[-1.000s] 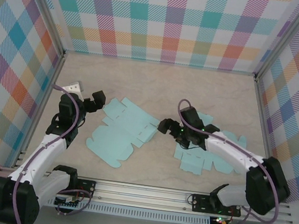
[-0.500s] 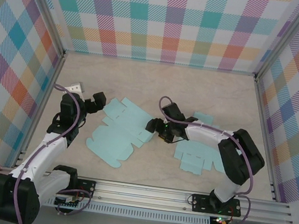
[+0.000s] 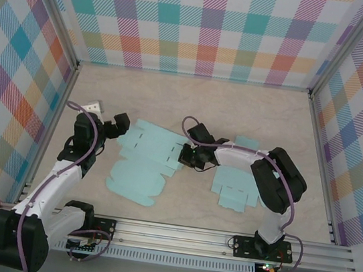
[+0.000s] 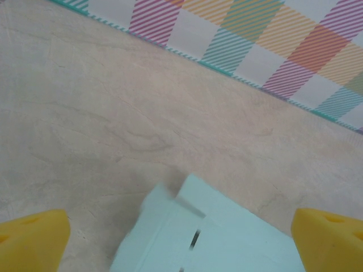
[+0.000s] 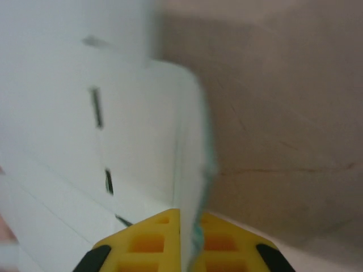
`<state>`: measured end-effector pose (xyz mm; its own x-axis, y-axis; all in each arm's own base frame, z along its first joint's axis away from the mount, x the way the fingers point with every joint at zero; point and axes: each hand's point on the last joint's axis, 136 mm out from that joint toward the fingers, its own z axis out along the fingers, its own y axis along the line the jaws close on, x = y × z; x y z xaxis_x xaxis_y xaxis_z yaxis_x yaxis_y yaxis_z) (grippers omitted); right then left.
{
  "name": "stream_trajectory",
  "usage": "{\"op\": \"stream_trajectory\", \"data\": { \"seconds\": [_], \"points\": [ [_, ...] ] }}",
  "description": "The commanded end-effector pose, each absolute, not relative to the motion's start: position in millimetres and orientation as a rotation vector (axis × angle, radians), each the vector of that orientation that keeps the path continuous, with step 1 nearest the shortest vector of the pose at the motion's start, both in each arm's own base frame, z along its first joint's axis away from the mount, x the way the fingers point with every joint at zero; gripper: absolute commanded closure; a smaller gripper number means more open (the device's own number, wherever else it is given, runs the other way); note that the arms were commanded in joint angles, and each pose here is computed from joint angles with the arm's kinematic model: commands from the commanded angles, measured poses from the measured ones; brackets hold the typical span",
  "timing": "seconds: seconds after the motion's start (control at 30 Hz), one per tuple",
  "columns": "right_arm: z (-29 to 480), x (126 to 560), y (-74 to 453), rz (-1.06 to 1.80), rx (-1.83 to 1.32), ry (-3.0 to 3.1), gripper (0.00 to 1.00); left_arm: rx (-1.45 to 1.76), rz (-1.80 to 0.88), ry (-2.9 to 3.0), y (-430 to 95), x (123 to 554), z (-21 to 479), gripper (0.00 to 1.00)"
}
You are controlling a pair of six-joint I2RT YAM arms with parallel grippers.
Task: Fold the paper box
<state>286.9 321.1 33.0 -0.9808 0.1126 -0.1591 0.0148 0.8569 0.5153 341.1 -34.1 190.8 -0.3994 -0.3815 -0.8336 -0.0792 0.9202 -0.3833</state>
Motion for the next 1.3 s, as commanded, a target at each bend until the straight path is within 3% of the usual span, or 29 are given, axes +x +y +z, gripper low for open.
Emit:
{"op": "stream_trajectory", "data": {
  "seconds": [0.0,0.13,0.3,0.43,0.73,0.83,1.03,1.27],
  "points": [
    [58,305,319,0.705,-0.141,2.717,1.0,-0.226,-0.377,1.946,-49,350,213,0.0],
    [94,316,318,0.679,-0.412,2.519,1.0,-0.068,-0.431,1.93,-69,362,231,0.0],
    [130,324,310,0.634,-0.64,2.348,1.0,0.347,-0.549,1.902,-116,371,256,0.0],
    [145,326,305,0.651,-0.747,2.274,1.0,0.672,-0.62,1.898,-145,369,260,0.2],
    [161,322,292,0.716,-0.851,2.17,1.0,1.009,-0.595,1.953,-153,367,242,0.23],
    [166,319,290,0.749,-0.874,2.134,1.0,1.062,-0.589,1.975,-153,373,232,0.22],
    [170,319,287,0.78,-0.901,2.104,1.0,1.196,-0.61,1.988,-156,372,215,0.06],
    [175,318,286,0.82,-0.909,2.068,1.0,1.248,-0.565,1.998,-147,381,206,0.05]
  ]
}}
